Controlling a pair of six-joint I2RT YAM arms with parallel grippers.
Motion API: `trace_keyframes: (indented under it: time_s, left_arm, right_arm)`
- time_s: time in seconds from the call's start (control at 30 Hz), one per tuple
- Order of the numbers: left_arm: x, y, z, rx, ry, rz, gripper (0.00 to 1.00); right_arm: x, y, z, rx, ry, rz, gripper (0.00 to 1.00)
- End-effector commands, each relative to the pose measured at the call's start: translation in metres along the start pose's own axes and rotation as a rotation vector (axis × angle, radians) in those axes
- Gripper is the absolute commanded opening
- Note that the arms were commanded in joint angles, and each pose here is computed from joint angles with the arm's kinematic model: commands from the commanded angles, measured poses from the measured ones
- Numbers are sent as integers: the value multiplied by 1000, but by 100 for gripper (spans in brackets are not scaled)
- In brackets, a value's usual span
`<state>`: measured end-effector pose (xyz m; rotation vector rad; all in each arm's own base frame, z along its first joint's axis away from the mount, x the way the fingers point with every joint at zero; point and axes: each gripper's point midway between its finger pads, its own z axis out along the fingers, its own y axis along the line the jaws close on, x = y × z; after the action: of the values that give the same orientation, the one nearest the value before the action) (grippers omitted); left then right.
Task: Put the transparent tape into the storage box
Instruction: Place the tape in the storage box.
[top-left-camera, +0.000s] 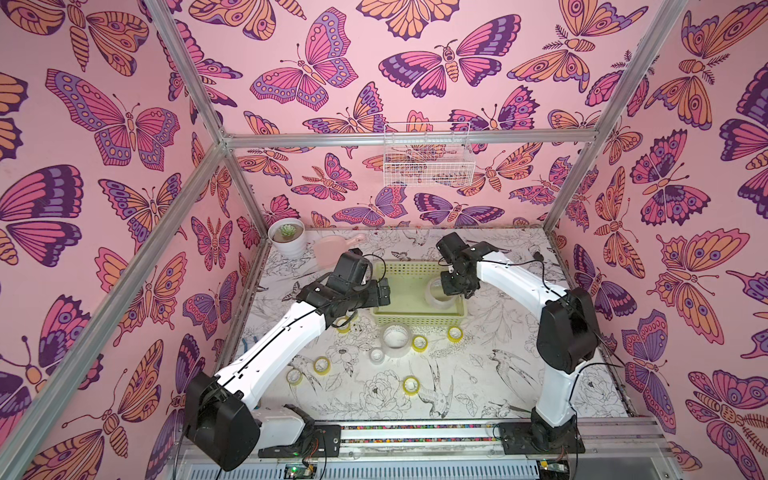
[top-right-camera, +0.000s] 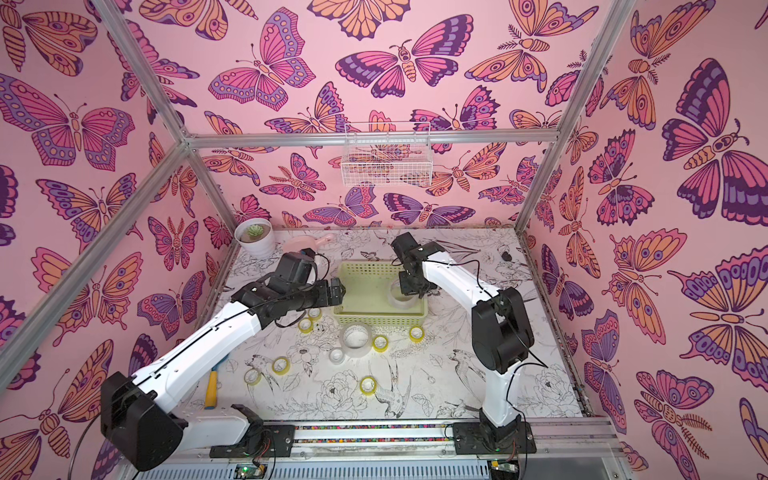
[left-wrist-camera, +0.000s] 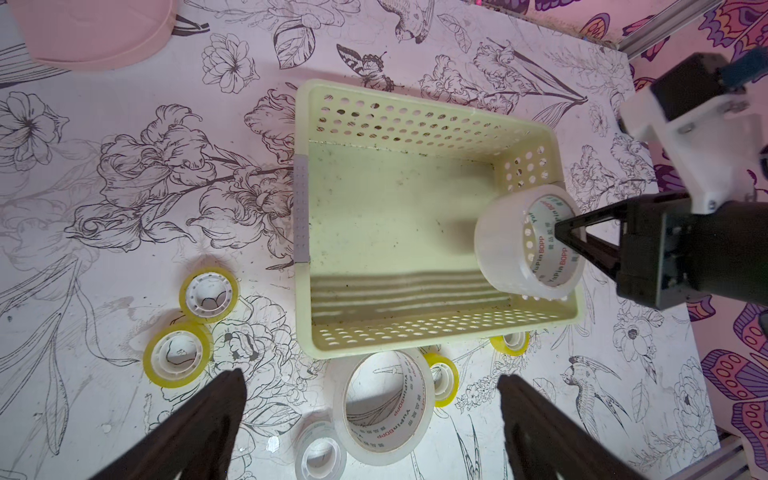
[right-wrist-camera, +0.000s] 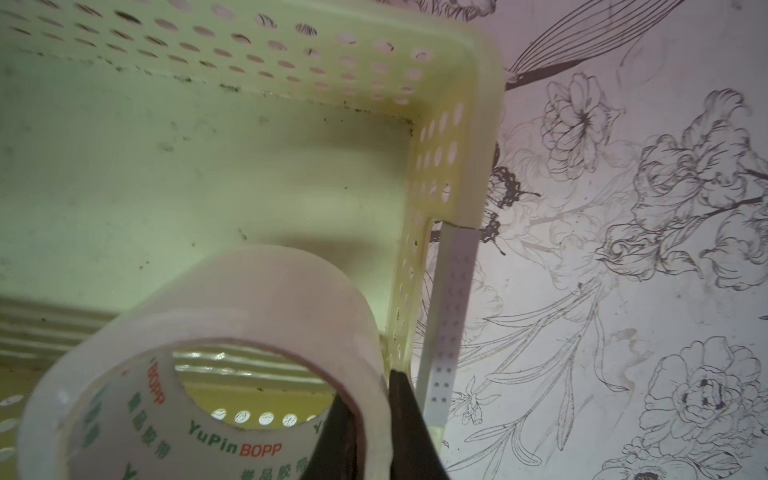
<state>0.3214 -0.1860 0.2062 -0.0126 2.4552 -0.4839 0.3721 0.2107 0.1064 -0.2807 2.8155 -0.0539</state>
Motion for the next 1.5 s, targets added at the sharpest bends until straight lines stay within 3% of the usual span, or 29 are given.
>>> trace_keyframes:
  time_s: [0.0,0.23,0.43,0.63,1.07,1.37,1.47]
  left_arm:
    - [3,4,-3,-16,-10,14,100]
    - [1,15,-9,-59,-39,-19,100]
    - [-2,45,-29,-134,-111,-123,100]
    - [5,68,-39,-177,-131,-195,100]
    - [14,71,-41,-161,-118,-201,100]
    - [17,68,-38,-146,-100,-195,100]
    - [17,68,-37,-146,-99,-195,100]
  right_arm:
    - [-7,26,-4,-51,-16,-49,0]
    - [-14,78,7,-94,-8,-97,0]
    - [-18,111,13,-110,-1,-148,0]
    - [-15,133,19,-123,12,-178,0]
    - [-9,164,30,-150,36,-212,1]
    - [-8,168,28,-165,40,-213,14]
    - [-9,168,23,-170,34,-211,29]
